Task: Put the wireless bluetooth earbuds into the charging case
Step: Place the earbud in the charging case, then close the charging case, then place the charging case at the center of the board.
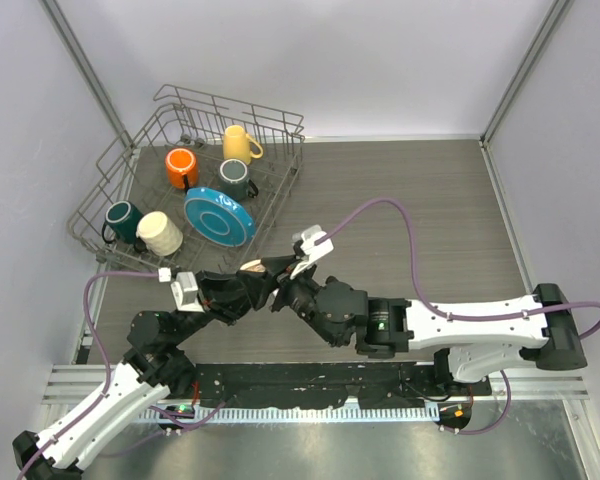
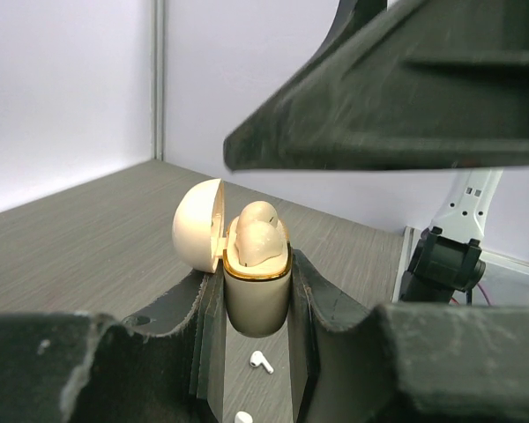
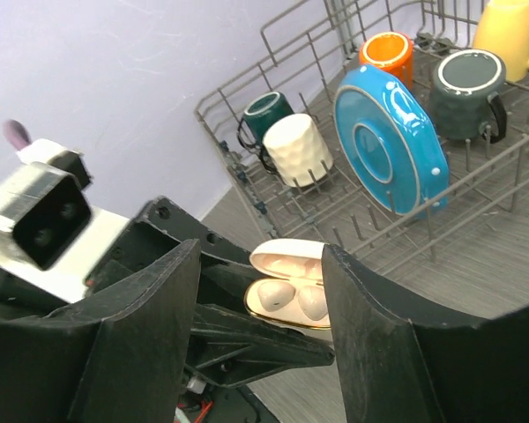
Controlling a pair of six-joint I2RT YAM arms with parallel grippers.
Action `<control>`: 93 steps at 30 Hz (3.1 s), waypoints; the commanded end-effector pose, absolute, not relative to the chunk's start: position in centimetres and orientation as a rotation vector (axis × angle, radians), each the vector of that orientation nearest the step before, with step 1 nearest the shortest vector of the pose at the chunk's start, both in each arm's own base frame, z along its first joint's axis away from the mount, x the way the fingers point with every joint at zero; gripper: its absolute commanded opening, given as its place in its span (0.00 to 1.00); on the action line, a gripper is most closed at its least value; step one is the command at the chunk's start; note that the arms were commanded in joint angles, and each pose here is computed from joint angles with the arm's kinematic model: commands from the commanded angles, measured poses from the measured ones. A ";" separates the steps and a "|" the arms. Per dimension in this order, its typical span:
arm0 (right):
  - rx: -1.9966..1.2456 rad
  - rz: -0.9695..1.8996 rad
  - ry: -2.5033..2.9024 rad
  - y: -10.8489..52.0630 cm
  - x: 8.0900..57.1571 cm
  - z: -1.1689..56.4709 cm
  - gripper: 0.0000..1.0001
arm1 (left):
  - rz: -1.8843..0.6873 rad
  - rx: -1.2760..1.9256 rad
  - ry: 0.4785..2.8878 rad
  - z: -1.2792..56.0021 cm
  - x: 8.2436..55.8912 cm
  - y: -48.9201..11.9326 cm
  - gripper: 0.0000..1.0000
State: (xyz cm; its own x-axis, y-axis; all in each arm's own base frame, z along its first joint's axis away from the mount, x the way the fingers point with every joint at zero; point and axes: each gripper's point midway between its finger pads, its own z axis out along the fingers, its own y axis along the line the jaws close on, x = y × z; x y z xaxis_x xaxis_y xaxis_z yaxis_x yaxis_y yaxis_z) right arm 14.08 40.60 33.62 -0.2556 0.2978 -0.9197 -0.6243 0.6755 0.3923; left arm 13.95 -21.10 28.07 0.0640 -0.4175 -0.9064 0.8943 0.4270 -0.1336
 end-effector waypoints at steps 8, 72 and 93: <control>-0.099 1.007 1.560 35.9 15.0 38.9 0.63 | -1.064 0.549 1.025 30.0 13.3 -20.7 0.00; 0.685 0.832 1.946 19.1 20.4 21.0 0.63 | -1.186 0.708 1.724 23.4 15.8 -26.7 0.00; 0.709 0.771 1.886 15.3 19.7 22.8 0.63 | -1.044 0.560 2.220 14.4 20.1 -34.3 0.00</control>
State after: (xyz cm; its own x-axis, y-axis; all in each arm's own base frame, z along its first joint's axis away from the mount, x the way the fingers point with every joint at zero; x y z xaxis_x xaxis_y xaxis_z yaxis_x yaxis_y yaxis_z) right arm 19.22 16.02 20.62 -0.4407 0.7094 -0.5501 0.1526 0.6630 0.7329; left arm 18.18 -32.59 12.81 -0.7265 0.1885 -0.6609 0.6223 0.5884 -0.5163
